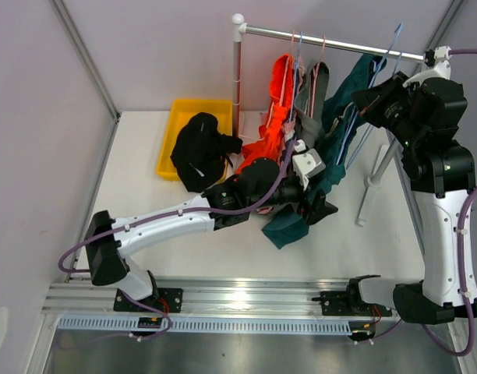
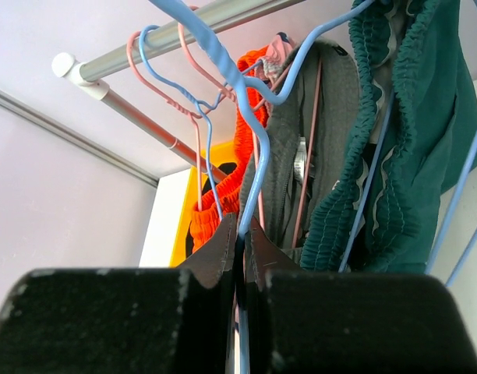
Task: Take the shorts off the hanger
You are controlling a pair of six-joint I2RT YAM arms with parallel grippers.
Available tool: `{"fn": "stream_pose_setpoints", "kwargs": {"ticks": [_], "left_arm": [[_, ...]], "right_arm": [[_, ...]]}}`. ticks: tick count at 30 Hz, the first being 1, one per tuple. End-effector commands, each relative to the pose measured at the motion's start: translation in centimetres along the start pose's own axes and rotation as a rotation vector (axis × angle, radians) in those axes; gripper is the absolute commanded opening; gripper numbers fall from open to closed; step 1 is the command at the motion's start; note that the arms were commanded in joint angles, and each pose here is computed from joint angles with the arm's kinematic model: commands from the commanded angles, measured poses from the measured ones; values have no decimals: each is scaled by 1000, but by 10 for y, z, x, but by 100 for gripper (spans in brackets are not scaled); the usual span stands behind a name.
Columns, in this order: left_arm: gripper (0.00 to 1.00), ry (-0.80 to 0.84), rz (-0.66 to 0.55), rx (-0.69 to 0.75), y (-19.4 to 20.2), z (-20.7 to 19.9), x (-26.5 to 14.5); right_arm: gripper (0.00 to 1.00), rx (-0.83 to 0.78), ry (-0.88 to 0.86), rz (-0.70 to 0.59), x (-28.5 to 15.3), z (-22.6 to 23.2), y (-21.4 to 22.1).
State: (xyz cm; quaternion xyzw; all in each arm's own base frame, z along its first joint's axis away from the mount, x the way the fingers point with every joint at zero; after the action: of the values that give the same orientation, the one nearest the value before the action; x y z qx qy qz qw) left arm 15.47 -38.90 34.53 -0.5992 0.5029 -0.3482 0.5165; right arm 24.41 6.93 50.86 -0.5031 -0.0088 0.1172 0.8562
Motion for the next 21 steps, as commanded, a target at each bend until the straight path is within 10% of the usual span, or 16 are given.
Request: {"fn": "stream_pose_setpoints", "kwargs": {"ticks": [1, 6, 8, 21], "left_arm": [[93, -15, -61, 30, -15, -1, 10], [41, -56, -22, 20, 2, 6, 20], [4, -73, -15, 16, 6, 9, 21], [0, -73, 64, -49, 90, -41, -36]], "right_arm": [[0, 3, -117, -159, -32, 24, -33], [0, 8, -125, -165, -37, 26, -35], [0, 19, -134, -163, -38, 26, -36], [0, 44, -103, -179, -25, 10, -49]]}}
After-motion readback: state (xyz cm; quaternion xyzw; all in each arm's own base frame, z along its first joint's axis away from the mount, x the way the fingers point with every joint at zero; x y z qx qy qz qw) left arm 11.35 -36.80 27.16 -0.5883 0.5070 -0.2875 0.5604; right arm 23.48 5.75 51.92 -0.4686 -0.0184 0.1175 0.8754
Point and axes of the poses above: each gripper's point midway between its finger pads, its own x axis out along the fingers, its own z axis along the line the jaws close on, y = z × x, the point moved 9 cm from there along -x, back along the fingers, and after that the axes turned 5 degrees about -x, right-handed, at the moved point
